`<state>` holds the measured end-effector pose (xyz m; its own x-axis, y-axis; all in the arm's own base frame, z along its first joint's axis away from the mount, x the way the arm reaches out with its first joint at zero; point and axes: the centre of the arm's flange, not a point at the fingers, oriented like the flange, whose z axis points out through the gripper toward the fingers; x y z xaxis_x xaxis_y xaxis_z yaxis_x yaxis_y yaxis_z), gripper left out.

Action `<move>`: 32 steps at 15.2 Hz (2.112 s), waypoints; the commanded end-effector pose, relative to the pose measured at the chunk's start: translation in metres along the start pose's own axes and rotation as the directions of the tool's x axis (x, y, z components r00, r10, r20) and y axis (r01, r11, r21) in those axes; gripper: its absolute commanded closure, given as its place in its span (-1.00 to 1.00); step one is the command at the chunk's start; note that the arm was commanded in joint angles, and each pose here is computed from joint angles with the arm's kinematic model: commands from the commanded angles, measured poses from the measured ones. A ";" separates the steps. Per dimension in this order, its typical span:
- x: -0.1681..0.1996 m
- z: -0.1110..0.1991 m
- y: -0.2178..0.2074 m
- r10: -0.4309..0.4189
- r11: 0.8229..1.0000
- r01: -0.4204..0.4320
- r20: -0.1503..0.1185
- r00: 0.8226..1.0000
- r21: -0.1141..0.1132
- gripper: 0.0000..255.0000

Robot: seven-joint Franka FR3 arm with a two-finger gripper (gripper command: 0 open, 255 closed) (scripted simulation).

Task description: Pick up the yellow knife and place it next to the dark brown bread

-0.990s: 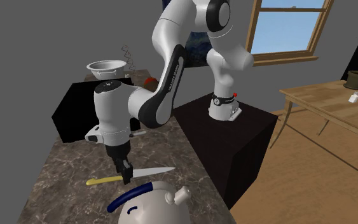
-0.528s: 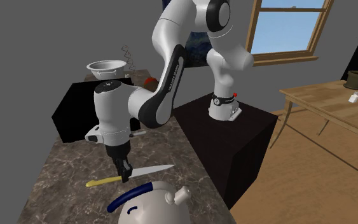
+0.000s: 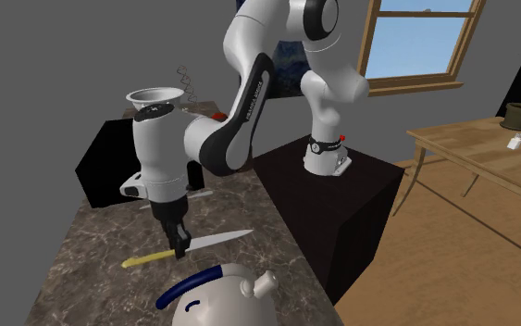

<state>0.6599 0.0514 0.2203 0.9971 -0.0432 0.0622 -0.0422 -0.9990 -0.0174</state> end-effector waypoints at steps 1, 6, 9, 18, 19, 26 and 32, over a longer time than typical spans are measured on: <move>0.000 -0.010 0.001 0.000 1.000 0.000 0.000 1.000 0.000 1.00; 0.002 -0.036 0.000 0.000 1.000 0.000 0.000 1.000 0.000 1.00; 0.003 -0.052 0.000 0.000 1.000 0.000 0.000 1.000 0.000 1.00; 0.006 -0.100 -0.001 0.000 1.000 0.000 0.000 1.000 0.000 1.00; 0.006 -0.105 -0.001 0.000 1.000 0.000 0.000 1.000 0.000 1.00; 0.008 -0.142 -0.002 0.000 1.000 0.000 0.000 1.000 0.000 1.00; 0.010 -0.173 -0.002 0.000 1.000 0.000 0.000 1.000 0.000 1.00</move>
<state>0.6587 0.0504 0.3883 0.9971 -0.0431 0.0622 -0.0421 -0.9990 -0.0173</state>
